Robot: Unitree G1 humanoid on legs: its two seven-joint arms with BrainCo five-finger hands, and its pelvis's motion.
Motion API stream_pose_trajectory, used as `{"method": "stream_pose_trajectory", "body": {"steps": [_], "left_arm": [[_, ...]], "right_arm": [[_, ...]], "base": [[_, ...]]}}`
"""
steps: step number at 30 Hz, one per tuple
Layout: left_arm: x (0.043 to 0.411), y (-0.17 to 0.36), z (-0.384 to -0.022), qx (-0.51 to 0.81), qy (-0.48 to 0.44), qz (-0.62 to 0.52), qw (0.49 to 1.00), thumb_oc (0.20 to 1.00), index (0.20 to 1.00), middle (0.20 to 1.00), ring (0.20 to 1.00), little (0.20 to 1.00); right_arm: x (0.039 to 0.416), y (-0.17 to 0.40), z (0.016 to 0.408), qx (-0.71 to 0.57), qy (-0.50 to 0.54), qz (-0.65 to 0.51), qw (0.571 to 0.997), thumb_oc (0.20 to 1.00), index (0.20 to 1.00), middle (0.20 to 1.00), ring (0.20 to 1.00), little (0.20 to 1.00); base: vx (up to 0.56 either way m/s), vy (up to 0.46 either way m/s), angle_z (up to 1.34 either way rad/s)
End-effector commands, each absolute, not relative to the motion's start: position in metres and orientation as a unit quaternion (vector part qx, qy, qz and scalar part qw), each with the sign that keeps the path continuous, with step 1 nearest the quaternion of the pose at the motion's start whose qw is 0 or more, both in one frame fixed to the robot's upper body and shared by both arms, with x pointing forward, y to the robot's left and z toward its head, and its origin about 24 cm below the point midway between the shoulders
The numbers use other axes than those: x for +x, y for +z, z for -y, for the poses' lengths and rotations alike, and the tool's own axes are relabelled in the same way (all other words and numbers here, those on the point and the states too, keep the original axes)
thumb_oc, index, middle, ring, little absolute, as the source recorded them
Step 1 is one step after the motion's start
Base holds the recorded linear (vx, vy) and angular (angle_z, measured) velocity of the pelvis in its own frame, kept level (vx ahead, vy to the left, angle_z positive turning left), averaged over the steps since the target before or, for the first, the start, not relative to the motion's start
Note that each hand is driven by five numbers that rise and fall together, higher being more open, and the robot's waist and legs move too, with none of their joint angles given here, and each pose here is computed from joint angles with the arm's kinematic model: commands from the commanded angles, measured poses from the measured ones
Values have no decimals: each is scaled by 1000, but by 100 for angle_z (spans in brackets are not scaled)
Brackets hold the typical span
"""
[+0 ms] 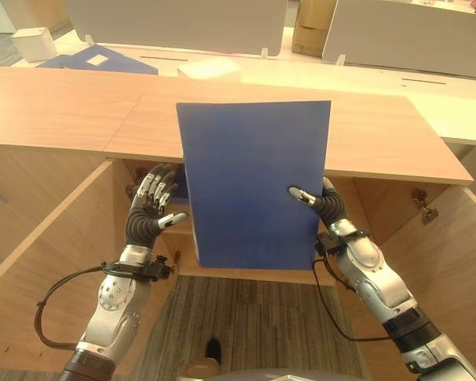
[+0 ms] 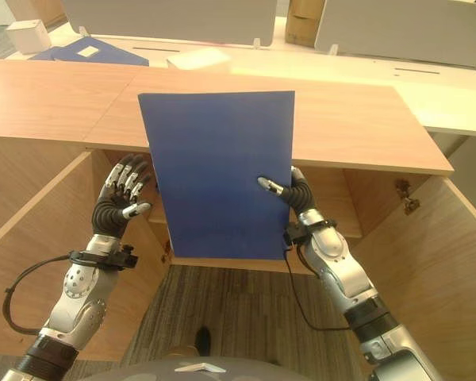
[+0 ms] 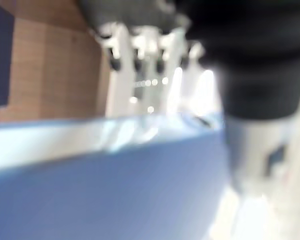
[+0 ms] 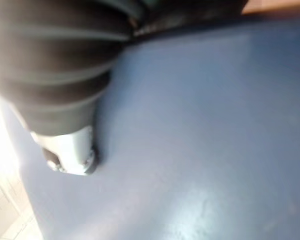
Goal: Put the empty folder in the office cabinet
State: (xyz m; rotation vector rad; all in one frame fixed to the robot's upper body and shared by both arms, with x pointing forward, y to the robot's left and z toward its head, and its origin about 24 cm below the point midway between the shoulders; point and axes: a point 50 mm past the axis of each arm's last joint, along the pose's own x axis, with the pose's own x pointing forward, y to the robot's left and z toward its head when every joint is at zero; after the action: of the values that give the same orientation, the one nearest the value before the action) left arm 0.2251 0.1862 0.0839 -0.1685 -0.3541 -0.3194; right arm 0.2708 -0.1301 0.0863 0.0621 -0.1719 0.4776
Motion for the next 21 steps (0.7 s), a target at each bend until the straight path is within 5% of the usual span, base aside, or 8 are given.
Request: {"method": "stream_pose_trajectory", "body": {"steps": [1, 21], "left_arm": [[226, 101, -186, -64, -174, 232, 955, 1000, 1000, 1000, 1000, 1000], [182, 21, -217, -70, -103, 61, 990, 1000, 1000, 1000, 1000, 1000]], "right_arm": [[269, 135, 141, -5, 237, 226, 945, 200, 200, 200, 200, 200], [231, 18, 171, -86, 231, 6, 969, 200, 200, 200, 200, 200]], "base": [[-33, -45, 1], [-36, -22, 3]]}}
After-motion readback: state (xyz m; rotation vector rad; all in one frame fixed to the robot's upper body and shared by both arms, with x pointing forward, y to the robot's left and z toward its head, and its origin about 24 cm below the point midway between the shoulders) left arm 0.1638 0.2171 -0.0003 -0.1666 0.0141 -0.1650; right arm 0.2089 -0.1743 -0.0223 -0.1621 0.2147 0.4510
